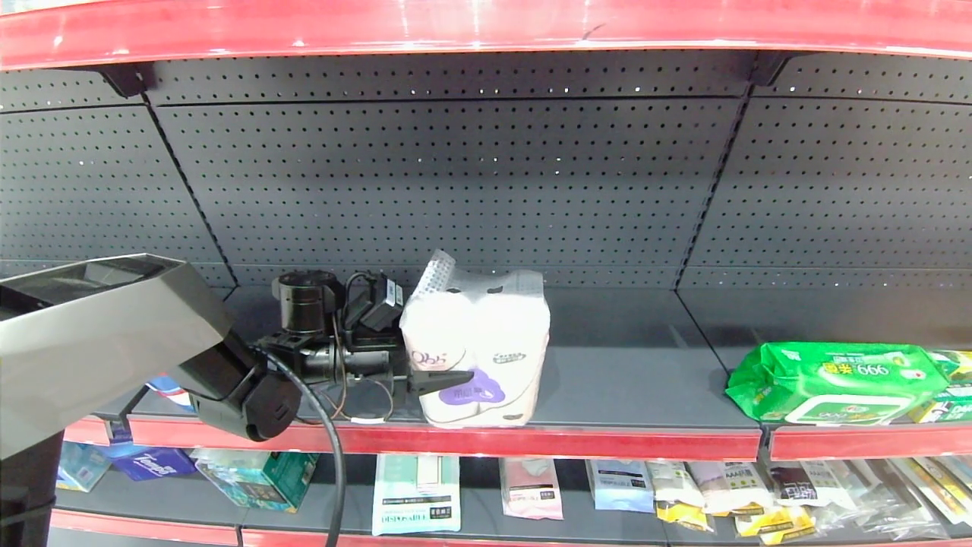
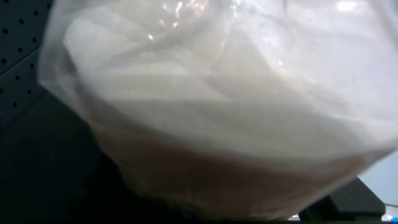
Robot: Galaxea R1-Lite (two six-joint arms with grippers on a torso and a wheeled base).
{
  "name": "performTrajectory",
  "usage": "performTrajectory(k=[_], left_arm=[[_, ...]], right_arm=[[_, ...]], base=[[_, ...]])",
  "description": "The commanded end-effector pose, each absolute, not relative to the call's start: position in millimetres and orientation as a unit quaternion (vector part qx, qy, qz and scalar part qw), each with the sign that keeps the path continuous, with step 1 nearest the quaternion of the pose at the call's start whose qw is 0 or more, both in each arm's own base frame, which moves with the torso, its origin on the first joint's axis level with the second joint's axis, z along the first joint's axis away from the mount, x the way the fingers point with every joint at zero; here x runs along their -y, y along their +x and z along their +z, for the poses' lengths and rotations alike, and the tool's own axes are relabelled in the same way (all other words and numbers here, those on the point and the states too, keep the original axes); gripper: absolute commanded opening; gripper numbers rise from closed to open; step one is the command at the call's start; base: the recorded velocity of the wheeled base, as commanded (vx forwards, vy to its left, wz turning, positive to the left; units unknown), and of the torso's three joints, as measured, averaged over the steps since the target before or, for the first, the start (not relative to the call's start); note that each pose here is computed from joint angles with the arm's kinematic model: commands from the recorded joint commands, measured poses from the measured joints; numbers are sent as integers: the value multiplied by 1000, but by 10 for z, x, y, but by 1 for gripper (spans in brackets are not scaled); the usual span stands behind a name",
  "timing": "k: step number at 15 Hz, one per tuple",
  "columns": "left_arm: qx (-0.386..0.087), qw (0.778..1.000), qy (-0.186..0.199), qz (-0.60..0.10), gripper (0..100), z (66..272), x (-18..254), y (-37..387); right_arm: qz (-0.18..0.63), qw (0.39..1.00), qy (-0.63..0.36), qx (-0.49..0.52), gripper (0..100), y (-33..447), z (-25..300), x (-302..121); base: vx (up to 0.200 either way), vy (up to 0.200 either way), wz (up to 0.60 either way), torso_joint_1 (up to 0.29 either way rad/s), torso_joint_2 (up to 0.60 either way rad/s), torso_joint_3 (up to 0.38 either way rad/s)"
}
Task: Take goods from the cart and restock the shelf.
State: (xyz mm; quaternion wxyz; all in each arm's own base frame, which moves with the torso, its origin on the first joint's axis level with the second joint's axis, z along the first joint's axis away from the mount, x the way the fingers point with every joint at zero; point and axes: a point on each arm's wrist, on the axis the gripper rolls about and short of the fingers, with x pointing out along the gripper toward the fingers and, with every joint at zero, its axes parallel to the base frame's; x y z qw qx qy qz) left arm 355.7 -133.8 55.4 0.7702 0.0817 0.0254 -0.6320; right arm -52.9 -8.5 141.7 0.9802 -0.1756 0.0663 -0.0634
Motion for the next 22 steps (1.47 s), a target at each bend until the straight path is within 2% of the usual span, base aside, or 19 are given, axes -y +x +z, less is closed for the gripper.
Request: performTrajectory(k=[1, 9, 14, 22], left_arm=[[-16, 771, 86, -631, 0, 584, 1357, 3603], [-19, 775, 84, -627, 0, 581, 1359, 3612], [-29, 790, 87, -606, 0, 567, 1344, 3607], [-25, 787, 87, -610, 0, 577, 1352, 3609]], right_arm=[[-64, 980, -176, -67, 0, -527, 1414, 85], [-63, 980, -176, -67, 0, -527, 1418, 86], [-63, 980, -176, -66, 0, -529, 1417, 86], [-62, 980, -176, -67, 0, -527, 1414, 86]], base=[[0, 0, 0, 0, 0, 0], [0, 0, 0, 0, 0, 0], [0, 0, 0, 0, 0, 0], [0, 0, 0, 0, 0, 0]])
